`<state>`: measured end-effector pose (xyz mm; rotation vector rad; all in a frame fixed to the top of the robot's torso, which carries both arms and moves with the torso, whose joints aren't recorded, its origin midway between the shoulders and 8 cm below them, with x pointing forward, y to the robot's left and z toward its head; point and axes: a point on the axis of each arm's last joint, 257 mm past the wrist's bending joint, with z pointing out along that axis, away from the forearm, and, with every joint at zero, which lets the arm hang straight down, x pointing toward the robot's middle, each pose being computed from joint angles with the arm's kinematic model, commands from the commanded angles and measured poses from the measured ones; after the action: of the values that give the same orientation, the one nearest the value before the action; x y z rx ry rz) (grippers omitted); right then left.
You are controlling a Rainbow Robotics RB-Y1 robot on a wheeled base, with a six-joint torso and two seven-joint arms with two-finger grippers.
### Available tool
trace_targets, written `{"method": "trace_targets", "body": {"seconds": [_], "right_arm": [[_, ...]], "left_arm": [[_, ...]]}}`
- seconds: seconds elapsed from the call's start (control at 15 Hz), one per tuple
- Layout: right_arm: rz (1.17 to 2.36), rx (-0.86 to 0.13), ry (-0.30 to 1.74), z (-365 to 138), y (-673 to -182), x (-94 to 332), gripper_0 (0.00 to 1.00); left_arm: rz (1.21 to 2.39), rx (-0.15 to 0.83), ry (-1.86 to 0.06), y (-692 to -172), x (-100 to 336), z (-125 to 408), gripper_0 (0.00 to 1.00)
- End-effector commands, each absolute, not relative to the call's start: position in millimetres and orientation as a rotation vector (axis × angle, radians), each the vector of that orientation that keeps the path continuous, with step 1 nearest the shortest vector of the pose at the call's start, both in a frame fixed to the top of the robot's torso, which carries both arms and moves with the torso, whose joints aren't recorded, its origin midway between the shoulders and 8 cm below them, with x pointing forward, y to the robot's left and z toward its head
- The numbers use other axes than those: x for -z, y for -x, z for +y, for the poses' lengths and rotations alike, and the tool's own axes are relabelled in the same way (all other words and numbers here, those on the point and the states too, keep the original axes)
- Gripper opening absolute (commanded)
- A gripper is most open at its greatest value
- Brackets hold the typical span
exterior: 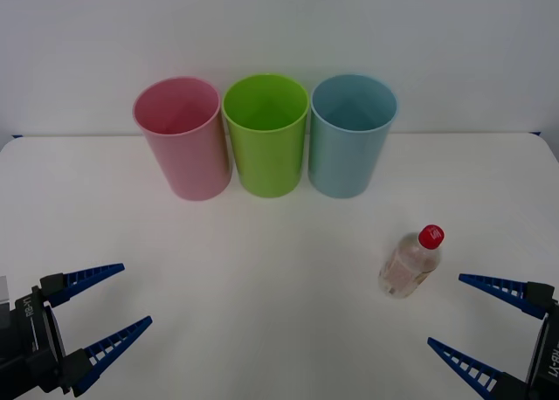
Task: Put cans in the blue bin and PET bottles in the pink bin and trash in the green bin.
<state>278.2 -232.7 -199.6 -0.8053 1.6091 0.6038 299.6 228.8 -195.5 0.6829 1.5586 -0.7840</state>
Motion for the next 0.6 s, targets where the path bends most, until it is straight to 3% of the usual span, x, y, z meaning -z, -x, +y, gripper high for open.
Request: {"method": "trace_targets", "body": {"seconds": [0.07,0.4,0.6], "right_arm": [[1.644,-0.576,0.773,-252.1,-281.3,216.8,1.00],[1.642,-0.511,0.769,-273.4,-297.7,250.9,1.00],[1.663,-0.541,0.748,-270.6,-306.4,274.4,1.00]], "left_arm": [[1.559,0.784,-0.683,-299.6,195.5,228.8,1.00],[1.559,0.784,-0.683,-299.6,195.5,228.8,1.00],[1.559,0.784,-0.683,-299.6,195.5,228.8,1.00]]}}
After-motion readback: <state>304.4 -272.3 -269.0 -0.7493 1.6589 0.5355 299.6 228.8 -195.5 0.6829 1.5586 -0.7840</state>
